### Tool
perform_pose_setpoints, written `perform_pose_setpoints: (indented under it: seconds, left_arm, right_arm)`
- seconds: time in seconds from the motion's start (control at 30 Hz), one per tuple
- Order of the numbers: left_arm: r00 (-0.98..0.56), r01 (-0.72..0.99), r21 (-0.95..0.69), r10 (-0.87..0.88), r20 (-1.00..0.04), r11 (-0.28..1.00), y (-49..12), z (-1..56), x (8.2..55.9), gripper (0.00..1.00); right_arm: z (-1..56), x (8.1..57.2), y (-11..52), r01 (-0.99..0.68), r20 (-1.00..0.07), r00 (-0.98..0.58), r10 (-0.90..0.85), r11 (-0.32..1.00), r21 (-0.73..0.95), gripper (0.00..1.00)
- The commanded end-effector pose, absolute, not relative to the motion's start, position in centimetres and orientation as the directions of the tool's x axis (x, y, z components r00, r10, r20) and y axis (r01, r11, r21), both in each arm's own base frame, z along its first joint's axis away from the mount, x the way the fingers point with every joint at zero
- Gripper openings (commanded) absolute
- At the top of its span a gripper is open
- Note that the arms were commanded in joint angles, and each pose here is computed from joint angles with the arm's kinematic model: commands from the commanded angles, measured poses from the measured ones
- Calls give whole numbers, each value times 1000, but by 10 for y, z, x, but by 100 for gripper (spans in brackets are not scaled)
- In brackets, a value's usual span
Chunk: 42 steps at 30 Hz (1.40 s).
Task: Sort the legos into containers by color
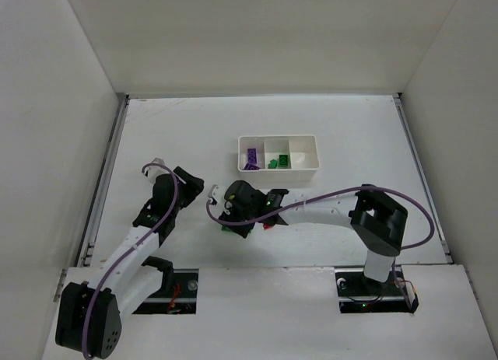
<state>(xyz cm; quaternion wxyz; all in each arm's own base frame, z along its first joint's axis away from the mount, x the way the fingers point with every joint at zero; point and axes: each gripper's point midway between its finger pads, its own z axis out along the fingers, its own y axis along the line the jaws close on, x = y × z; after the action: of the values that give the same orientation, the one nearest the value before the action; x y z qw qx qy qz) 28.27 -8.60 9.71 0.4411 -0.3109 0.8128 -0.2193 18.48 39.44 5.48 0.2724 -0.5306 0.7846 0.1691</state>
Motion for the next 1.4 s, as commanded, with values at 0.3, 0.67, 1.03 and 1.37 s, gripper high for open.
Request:
perform_pose_setpoints:
  seconds: [0.3, 0.67, 1.03, 1.37]
  left_arm:
    - [-404, -287, -651, -705, -583, 703, -89, 100, 285, 56]
    - [-397, -280, -658, -708, -584, 699, -89, 105, 285, 56]
    - [-325, 14, -785, -740, -589, 620, -124, 183, 282, 58]
    - [-367, 330, -830, -749, -552, 450, -180, 232, 262, 63]
  right_arm:
    - [57, 193, 405, -920, -634, -274, -723, 390, -47, 53]
    - [87, 199, 412, -906, -711, -277, -647, 421, -30, 31]
    - [180, 260, 385, -708, -835, -545, -82, 578, 405, 31]
    - [246, 269, 367, -572, -626, -733, 267, 257, 779, 32]
